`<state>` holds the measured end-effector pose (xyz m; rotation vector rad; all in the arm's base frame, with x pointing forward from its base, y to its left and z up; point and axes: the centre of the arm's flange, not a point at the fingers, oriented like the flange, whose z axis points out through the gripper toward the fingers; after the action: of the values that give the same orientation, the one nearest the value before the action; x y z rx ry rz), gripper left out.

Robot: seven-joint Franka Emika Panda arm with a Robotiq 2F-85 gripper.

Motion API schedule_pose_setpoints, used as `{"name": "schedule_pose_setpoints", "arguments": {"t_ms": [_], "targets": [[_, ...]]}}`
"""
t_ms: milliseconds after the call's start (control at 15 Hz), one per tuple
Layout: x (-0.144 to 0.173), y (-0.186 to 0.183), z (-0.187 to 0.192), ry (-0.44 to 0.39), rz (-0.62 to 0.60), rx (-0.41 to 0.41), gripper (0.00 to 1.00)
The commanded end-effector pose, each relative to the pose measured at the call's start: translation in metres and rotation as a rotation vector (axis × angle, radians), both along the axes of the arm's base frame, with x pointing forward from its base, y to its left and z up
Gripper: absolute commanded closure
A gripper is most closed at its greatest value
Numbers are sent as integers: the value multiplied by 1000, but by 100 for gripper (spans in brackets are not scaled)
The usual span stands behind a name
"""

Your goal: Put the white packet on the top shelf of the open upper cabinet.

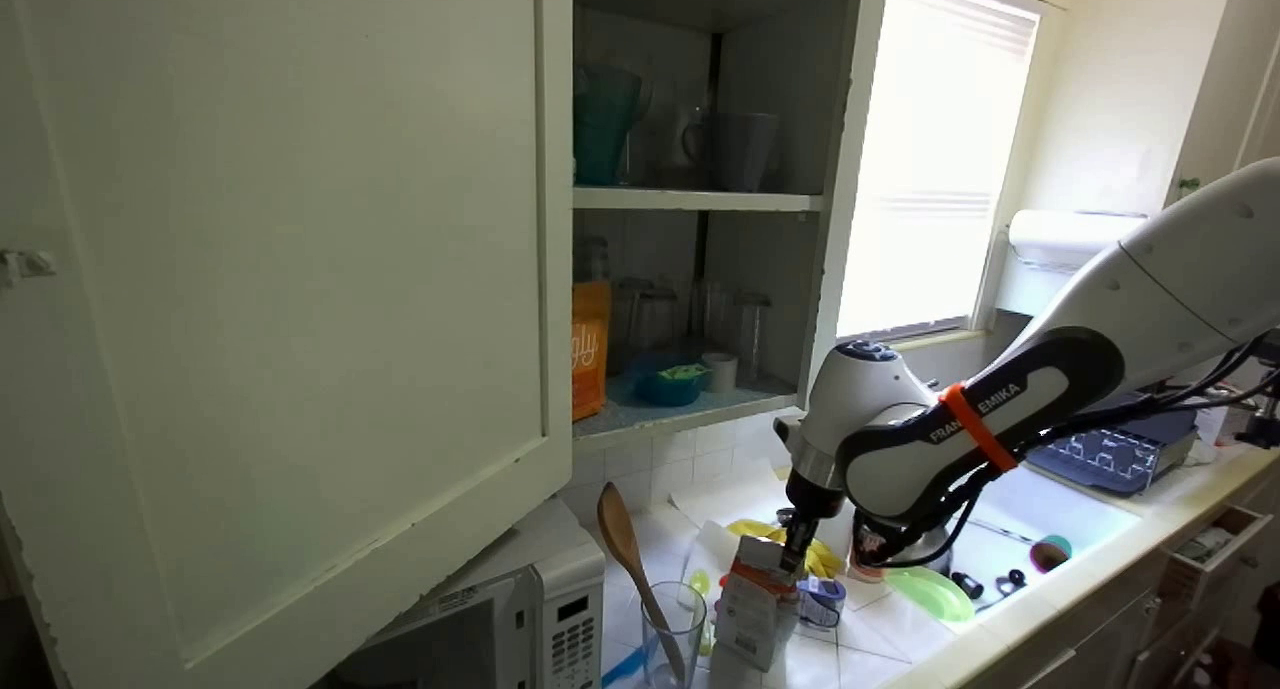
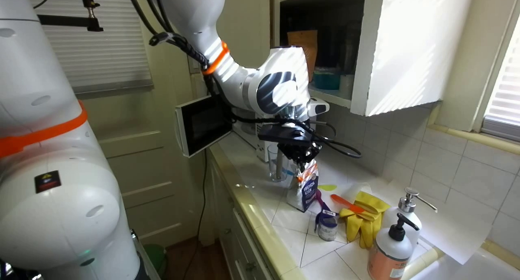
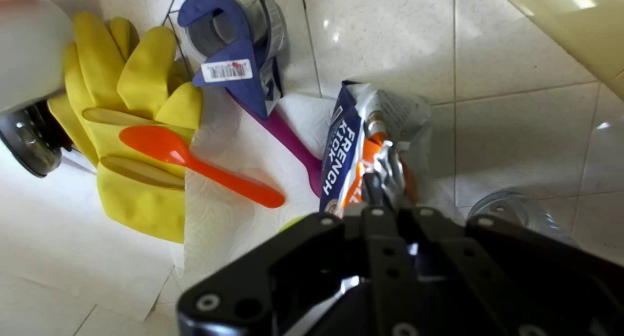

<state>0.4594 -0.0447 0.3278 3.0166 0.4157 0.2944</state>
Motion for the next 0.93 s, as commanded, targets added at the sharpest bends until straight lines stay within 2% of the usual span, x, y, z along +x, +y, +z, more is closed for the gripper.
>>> {"name": "schedule_pose_setpoints", "arguments": {"t_ms": [0, 467, 867], "targets": [[-33, 30, 34, 43, -32, 28, 99], [-111, 74, 116, 6, -94, 41, 99], [-161, 92, 219, -151, -116, 67, 99]]}}
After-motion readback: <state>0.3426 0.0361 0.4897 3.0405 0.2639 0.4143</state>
